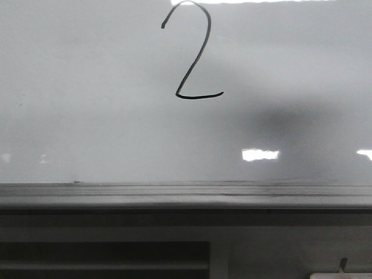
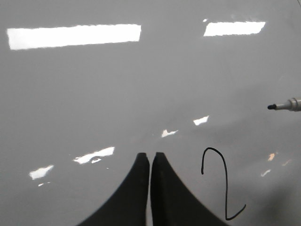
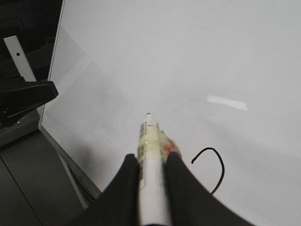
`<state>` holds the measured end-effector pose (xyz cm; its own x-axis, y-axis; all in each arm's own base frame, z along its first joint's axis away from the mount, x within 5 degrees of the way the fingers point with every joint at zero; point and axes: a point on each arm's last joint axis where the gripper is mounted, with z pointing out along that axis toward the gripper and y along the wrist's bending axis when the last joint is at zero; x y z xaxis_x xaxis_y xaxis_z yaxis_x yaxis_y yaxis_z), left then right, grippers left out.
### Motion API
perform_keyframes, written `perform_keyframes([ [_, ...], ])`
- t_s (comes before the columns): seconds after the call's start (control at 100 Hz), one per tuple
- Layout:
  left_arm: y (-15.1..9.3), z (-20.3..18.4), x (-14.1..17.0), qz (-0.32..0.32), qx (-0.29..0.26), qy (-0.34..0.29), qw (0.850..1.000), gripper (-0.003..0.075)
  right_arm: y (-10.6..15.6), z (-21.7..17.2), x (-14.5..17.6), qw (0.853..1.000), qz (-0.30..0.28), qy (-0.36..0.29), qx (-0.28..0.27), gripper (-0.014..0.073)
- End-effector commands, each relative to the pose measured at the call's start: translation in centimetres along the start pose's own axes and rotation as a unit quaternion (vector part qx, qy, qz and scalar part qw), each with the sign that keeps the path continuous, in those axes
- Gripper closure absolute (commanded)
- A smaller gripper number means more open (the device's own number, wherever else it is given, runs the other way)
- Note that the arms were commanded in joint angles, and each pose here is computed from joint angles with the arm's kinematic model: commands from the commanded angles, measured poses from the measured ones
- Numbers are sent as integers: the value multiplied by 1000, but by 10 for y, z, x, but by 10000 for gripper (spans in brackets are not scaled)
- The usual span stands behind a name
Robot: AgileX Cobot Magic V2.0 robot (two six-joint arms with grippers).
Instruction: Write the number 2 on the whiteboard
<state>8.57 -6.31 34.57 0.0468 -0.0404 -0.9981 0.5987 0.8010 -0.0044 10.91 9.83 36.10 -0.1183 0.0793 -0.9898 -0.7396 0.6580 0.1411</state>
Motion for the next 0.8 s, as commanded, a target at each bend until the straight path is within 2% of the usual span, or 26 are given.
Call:
perform_keyframes([
  [0.0, 0, -1, -18, -7, 1, -24, 1000, 739, 2, 3, -11, 1000, 20, -9, -11, 657],
  [0.12, -7, 1, -26, 2, 39, 1, 999, 731, 2, 18, -1, 998, 40, 33, -37, 657],
  [0.2, -12, 5, -30, 14, 65, 22, 998, 680, 4, 29, 3, 995, 40, 66, -69, 657],
  [0.27, -16, 10, -33, 28, 92, 46, 994, 596, 5, 40, 5, 990, 36, 97, -92, 657],
  [0.37, -21, 19, -35, 47, 124, 79, 988, 440, 6, 54, 3, 983, 24, 141, -118, 657],
  [0.44, -24, 26, -35, 56, 145, 100, 983, 377, 7, 61, -2, 976, 10, 168, -137, 657],
  [0.64, -38, 49, -36, 74, 246, 142, 956, 372, 13, 72, -16, 952, -29, 228, -202, 657],
  [0.79, -44, 66, -33, 79, 299, 167, 936, 373, 16, 74, -28, 948, -48, 228, -216, 657],
])
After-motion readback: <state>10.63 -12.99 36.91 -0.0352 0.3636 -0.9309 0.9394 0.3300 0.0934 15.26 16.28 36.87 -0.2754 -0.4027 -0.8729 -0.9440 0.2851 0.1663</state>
